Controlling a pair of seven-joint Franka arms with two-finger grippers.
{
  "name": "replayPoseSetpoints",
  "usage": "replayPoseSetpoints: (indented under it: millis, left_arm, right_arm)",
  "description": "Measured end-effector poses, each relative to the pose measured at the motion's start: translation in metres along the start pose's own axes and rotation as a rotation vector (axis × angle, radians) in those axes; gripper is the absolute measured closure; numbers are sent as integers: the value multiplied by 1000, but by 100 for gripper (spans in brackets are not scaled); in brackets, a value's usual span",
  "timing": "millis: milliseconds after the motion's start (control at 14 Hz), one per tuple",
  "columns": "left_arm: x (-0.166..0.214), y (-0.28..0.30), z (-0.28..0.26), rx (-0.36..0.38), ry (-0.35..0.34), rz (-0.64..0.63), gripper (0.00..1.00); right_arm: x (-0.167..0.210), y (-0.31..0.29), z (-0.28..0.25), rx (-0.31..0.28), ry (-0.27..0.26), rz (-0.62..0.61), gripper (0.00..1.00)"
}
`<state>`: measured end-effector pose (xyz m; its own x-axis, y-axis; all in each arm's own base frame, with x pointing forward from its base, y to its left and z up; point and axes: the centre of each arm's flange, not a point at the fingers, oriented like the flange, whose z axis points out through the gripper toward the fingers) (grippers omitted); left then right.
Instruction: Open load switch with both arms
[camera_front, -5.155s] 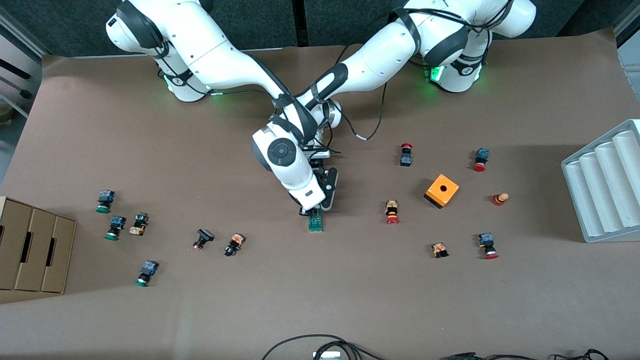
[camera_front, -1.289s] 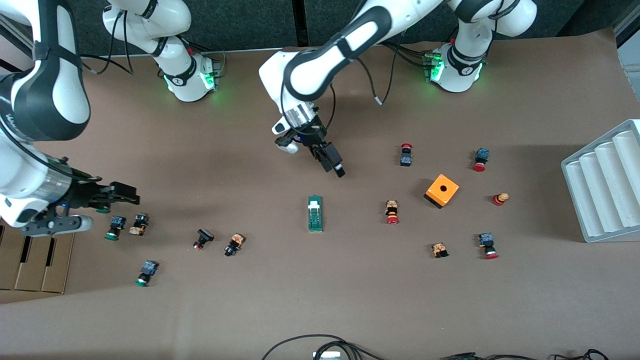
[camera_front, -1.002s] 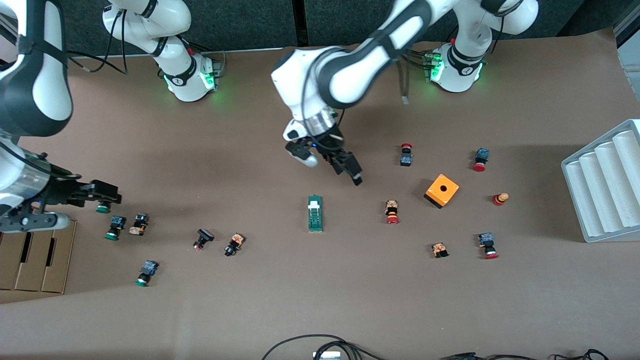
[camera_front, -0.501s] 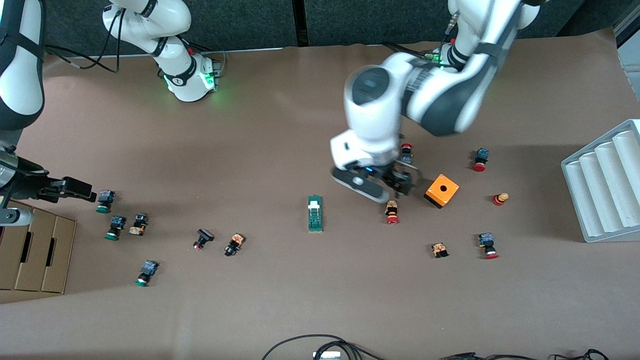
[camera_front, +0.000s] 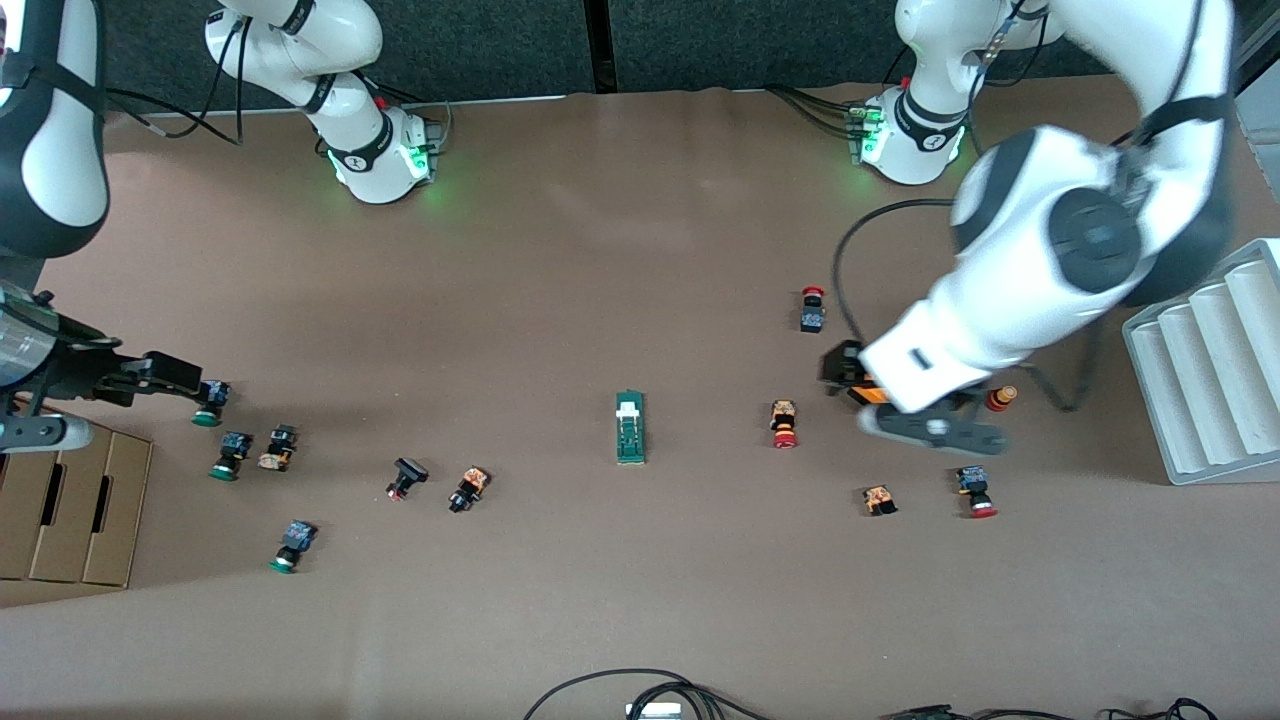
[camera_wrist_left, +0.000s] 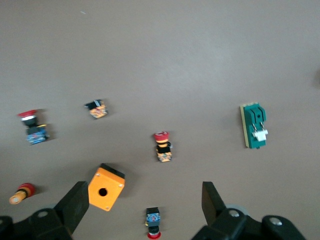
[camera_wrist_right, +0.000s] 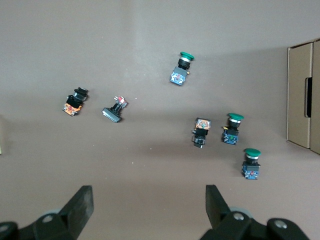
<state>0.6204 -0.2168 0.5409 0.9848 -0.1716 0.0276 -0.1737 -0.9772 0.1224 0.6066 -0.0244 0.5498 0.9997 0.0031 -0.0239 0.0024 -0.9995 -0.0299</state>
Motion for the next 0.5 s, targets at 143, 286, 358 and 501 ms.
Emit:
replayPoseSetpoints:
  millis: [143, 286, 358, 501]
  left_arm:
    - [-15, -11, -30, 23, -3, -19, 0]
    - [-25, -21, -51, 44, 0, -44, 0]
    - [-25, -33, -58, 51, 12, -65, 0]
    - [-25, -61, -64, 64, 8, -115, 0]
  right_arm:
    - [-2, 3, -5, 5, 8, -2, 0]
    - [-4, 11, -8, 8, 14, 32, 0]
    - [-4, 11, -9, 8, 14, 55, 0]
    - [-5, 9, -10, 9, 12, 79, 0]
